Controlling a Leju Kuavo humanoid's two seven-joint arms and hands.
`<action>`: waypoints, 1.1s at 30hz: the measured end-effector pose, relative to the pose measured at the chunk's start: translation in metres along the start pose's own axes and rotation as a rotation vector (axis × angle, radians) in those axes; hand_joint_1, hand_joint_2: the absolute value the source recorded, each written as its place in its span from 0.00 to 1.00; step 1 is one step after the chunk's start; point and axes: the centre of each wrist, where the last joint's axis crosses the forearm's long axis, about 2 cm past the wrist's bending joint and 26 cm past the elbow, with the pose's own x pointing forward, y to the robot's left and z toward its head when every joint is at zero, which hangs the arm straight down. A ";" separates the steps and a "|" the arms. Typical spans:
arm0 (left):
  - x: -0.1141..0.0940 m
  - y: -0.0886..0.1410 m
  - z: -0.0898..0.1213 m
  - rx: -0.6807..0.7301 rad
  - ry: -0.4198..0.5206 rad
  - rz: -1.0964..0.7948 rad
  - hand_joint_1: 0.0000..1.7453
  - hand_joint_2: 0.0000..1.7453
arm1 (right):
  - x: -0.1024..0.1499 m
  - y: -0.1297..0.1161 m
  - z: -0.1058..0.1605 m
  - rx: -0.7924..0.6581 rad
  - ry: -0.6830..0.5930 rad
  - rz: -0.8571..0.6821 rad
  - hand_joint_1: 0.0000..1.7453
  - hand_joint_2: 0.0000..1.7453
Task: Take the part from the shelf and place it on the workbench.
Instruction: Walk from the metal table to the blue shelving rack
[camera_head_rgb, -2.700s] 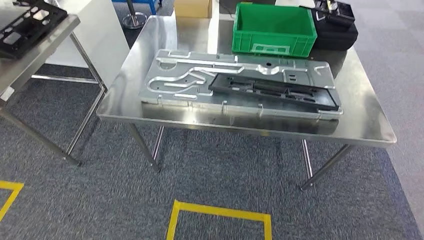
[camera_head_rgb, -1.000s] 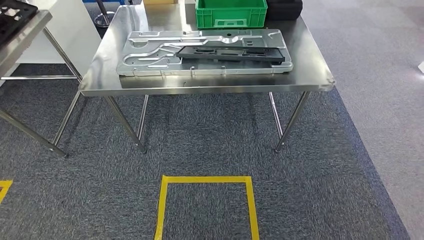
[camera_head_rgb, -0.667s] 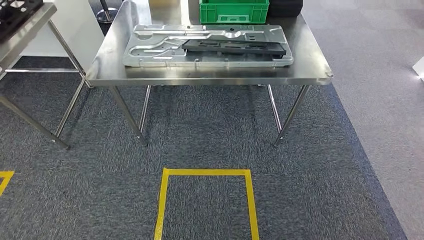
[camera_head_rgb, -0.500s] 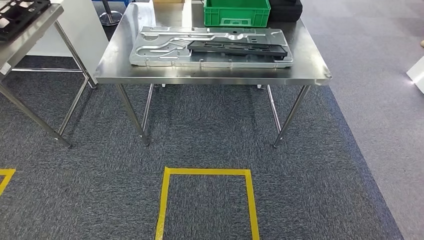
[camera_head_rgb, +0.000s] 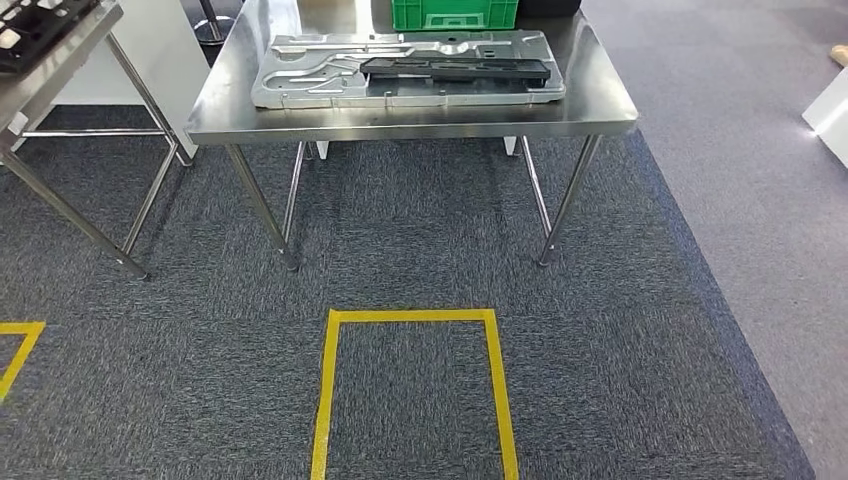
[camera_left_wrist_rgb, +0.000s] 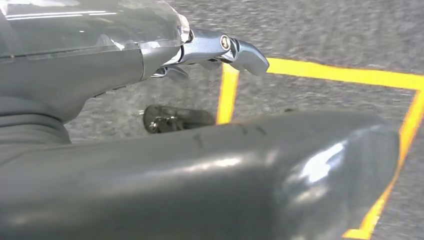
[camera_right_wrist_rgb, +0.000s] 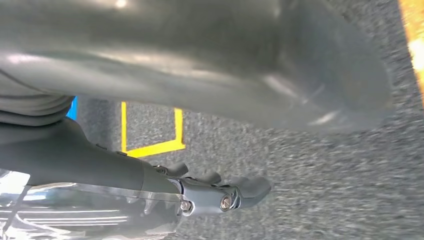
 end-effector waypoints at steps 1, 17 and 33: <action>-0.001 0.000 0.000 0.000 0.001 -0.001 0.00 0.00 | 0.000 0.000 0.000 0.000 -0.002 0.000 0.00 0.00; 0.002 0.000 -0.001 -0.016 0.002 -0.008 0.00 0.00 | -0.003 0.001 0.000 0.022 -0.019 0.030 0.00 0.00; 0.004 0.000 -0.003 -0.023 -0.003 -0.009 0.00 0.00 | -0.006 0.001 0.001 0.021 -0.002 0.063 0.00 0.00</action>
